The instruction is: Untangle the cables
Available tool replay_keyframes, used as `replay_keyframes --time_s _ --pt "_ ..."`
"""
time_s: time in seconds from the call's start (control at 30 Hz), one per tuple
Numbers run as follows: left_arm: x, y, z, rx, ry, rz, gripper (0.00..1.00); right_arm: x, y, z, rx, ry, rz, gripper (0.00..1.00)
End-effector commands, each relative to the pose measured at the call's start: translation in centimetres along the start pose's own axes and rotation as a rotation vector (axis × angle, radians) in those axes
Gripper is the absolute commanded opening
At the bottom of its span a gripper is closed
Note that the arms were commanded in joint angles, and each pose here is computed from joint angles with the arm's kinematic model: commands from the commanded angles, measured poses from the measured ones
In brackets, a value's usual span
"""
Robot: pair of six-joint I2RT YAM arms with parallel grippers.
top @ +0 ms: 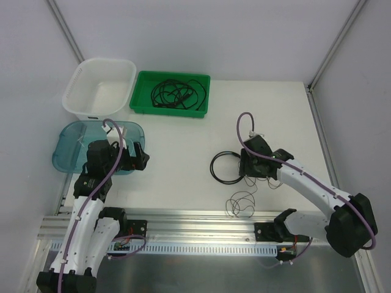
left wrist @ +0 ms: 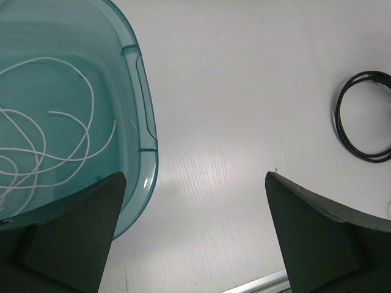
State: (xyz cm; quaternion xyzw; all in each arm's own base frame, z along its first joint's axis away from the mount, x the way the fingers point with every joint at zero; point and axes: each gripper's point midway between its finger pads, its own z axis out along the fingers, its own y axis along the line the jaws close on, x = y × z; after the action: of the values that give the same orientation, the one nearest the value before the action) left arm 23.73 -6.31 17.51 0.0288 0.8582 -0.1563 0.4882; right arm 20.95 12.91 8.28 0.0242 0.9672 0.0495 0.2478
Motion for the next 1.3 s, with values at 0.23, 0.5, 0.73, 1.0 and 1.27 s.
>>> replay_keyframes --time_s 0.23,0.5,0.73,1.0,1.27 --pt "0.3 -2.0 0.5 0.089 -0.03 0.011 0.99 -1.5 8.2 1.2 -0.12 0.021 -0.214 0.53" --pt "0.4 -2.0 0.6 0.083 -0.027 0.026 0.99 1.5 12.9 4.7 -0.138 0.151 -0.381 0.53" --pt "0.5 -2.1 0.7 0.085 -0.023 0.041 0.99 4.2 13.4 6.8 -0.127 0.238 -0.447 0.52" --pt "0.6 -2.2 0.8 0.09 -0.017 0.046 0.99 6.0 14.1 7.6 -0.122 0.283 -0.517 0.41" --pt "0.6 -2.6 0.7 0.105 -0.017 0.049 0.99 5.9 17.1 6.1 -0.218 0.232 -0.6 0.01"
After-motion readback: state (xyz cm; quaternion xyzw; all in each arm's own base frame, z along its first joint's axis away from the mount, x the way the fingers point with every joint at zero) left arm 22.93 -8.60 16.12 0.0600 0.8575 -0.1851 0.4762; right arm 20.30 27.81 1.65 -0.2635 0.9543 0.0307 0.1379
